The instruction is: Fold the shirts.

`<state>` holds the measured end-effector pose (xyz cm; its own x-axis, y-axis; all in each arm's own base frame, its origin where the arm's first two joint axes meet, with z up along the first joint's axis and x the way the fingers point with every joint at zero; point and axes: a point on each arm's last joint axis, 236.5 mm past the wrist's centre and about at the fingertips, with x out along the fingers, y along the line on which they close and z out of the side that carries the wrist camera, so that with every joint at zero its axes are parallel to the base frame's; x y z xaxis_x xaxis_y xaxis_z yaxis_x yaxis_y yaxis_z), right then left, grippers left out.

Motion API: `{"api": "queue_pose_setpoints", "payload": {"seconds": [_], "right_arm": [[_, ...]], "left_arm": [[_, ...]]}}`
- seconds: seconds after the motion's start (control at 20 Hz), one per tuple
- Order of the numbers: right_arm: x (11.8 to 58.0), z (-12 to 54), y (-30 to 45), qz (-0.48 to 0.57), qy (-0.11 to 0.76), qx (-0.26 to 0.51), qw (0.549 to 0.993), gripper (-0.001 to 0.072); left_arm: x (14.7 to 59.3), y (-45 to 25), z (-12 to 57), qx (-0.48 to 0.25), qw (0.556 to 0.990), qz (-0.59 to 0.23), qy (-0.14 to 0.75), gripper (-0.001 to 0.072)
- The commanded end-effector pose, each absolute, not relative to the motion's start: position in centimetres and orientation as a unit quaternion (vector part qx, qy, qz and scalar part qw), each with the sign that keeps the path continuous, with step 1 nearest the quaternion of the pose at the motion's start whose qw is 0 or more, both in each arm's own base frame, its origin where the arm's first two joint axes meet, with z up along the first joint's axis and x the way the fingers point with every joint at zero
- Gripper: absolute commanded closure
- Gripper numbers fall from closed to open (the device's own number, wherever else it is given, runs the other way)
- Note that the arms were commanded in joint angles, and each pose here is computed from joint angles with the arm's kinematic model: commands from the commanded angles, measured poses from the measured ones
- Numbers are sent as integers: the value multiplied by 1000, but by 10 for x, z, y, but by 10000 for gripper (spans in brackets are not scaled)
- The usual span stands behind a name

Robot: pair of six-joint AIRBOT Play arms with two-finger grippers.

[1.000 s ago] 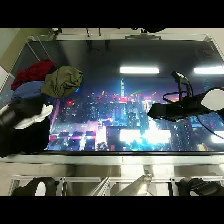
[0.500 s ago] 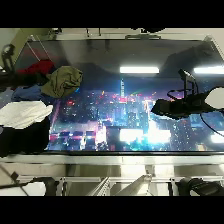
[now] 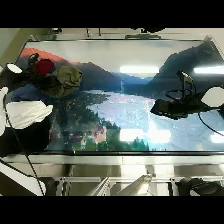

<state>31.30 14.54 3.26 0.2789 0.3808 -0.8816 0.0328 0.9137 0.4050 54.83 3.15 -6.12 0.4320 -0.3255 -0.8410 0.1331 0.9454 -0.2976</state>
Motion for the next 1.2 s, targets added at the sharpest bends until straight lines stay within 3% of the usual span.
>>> {"api": "queue_pose_setpoints", "payload": {"seconds": [0.0,0.05,0.1,0.15,0.4,0.6,0.8,0.9,0.95,1.15], "right_arm": [[313,26,146,109,598,175,774,191],[313,25,146,108,599,175,774,191],[313,25,146,109,600,175,773,191],[313,25,146,109,600,175,773,191],[312,27,151,114,600,183,770,191],[314,29,150,115,596,182,774,191],[327,50,140,112,565,156,803,204],[329,68,137,126,541,137,820,401],[328,76,136,132,531,130,827,431],[320,96,124,126,507,109,846,429]], "left_arm": [[549,28,-81,-68,831,-133,536,220],[545,36,-86,-50,827,-117,548,383],[542,41,-85,-37,824,-104,555,604],[541,45,-78,-28,825,-96,556,706],[557,17,28,-5,881,-109,460,677],[533,-100,161,-56,907,-241,340,676],[457,-228,257,-90,874,-395,267,676],[411,-282,265,-81,842,-453,283,677],[391,-307,264,-76,826,-478,291,676],[367,-350,235,-58,801,-494,333,677]]}}
